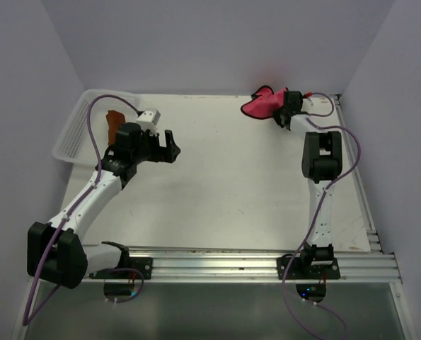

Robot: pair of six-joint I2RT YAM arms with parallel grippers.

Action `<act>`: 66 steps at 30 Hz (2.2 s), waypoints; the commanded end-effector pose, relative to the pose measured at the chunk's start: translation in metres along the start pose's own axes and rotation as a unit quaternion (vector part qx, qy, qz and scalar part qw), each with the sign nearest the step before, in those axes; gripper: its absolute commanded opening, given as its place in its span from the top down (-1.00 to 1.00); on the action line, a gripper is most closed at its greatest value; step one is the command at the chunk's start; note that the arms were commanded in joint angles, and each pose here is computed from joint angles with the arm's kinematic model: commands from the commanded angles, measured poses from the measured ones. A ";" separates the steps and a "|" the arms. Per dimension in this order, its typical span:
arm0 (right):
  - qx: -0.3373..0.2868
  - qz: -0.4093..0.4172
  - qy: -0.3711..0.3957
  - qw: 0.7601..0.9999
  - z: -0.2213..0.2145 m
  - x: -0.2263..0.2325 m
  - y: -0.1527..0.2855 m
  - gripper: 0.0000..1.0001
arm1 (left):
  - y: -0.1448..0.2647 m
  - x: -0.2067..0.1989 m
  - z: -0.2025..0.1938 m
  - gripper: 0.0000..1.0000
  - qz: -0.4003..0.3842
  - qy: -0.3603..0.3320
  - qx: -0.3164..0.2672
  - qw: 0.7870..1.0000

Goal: Roll the towels
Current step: Move the towel to the center of the board

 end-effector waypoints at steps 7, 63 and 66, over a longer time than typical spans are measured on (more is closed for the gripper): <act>0.025 0.058 0.076 0.995 -0.017 -0.017 0.058 1.00 | 0.006 -0.010 0.013 -0.99 -0.025 -0.012 -0.024 0.999; 0.026 0.044 0.256 0.965 -0.013 0.048 0.049 1.00 | -0.010 -0.002 0.002 -0.99 -0.016 -0.002 0.015 1.000; 0.021 0.060 0.265 0.962 -0.009 0.052 0.075 1.00 | -0.008 -0.003 0.003 -0.99 -0.016 -0.003 0.011 1.000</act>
Point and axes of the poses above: each gripper's point midway between its finger pads, its own y axis back along the fingers, its own x axis along the line the jaws close on, z = x × y, the point moved 10 cm from there along y, back along the fingers, and after that the axes turned 15 degrees about y, right-handed, at the moved point
